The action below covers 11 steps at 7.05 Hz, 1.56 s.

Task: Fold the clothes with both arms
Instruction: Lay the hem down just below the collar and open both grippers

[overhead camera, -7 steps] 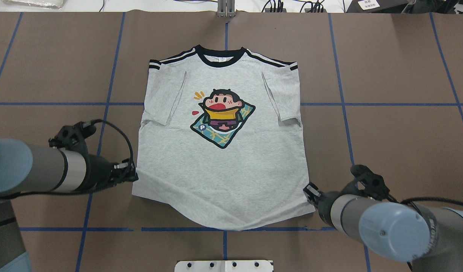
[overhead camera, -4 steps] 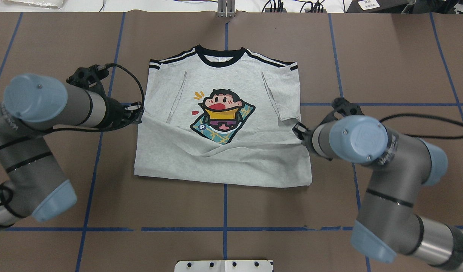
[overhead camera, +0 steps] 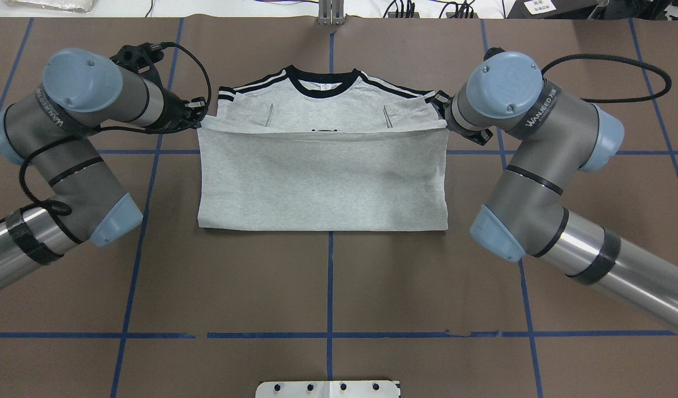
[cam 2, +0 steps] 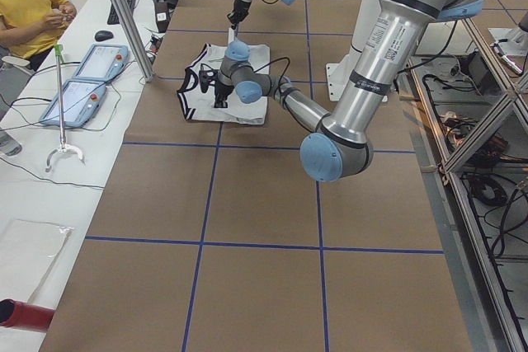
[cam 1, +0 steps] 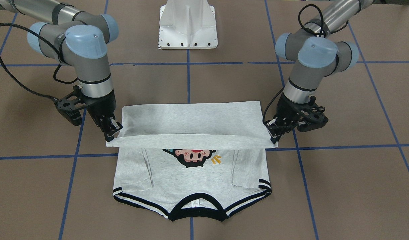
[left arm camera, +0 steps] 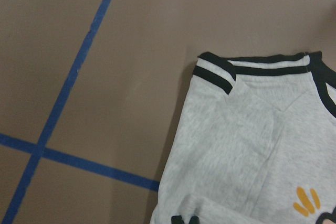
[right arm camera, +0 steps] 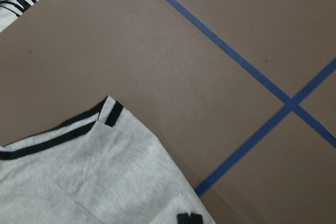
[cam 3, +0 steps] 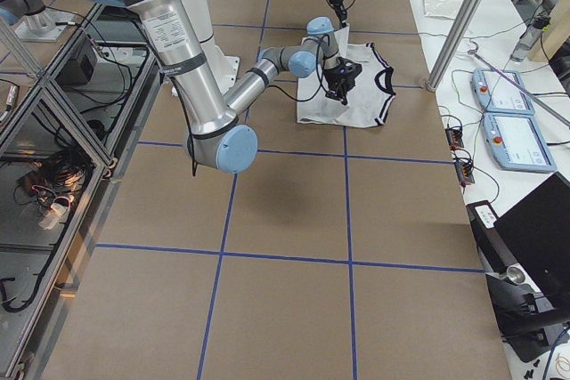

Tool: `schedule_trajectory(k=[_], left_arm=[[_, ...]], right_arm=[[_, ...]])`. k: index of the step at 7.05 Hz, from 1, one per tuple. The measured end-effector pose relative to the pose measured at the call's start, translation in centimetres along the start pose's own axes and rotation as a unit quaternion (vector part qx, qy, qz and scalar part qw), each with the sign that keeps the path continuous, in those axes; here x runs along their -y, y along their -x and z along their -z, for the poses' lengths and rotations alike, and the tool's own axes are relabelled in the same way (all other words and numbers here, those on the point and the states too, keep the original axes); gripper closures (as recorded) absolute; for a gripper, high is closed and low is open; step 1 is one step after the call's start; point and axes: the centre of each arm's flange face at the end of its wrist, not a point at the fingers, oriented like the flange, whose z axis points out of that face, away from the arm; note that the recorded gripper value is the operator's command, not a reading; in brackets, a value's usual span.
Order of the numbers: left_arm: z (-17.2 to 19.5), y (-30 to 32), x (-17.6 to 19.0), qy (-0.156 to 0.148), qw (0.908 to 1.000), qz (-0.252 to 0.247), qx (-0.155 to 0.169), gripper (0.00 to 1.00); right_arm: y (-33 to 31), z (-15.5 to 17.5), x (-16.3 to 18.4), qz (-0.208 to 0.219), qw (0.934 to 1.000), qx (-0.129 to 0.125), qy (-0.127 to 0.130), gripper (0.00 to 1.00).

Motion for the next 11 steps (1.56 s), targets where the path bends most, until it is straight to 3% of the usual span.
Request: schedule_trajectory(k=[2,4,5,7,9,11], left_arm=[[-3.1,-0.5,2.9,-0.013,0.9999,0.004,-0.008,1.00],[-4.9,-1.0,4.3,-0.023,0.9997,0.002,-0.011,1.00],[-5.5,-1.0,4.7,-0.030,0.9995,0.001,-0.009,0.91],[-6.3,-1.5,5.2,-0.037,0.9993,-0.001,-0.011,0.90],[-6.7,-2.2,5.5,-0.038,0.9992,-0.003,-0.013,0.75],[-7.1,-1.7,6.1,-0.042,0.9989,-0.006,-0.020,0.75]], right_arm=[[3.3,-3.1,1.5,-0.001,0.9996,-0.025,-0.015,1.00],[4.5,-6.1,3.0,-0.003,0.9993,-0.027,-0.024,1.00],[4.6,-7.2,3.9,-0.003,0.9993,-0.024,-0.027,1.00],[5.0,-8.4,5.2,-0.001,0.9991,-0.027,-0.032,1.00],[5.4,-8.8,5.3,0.001,0.9992,-0.025,-0.032,1.00],[6.5,-8.6,5.3,0.000,0.9992,-0.023,-0.033,1.00]])
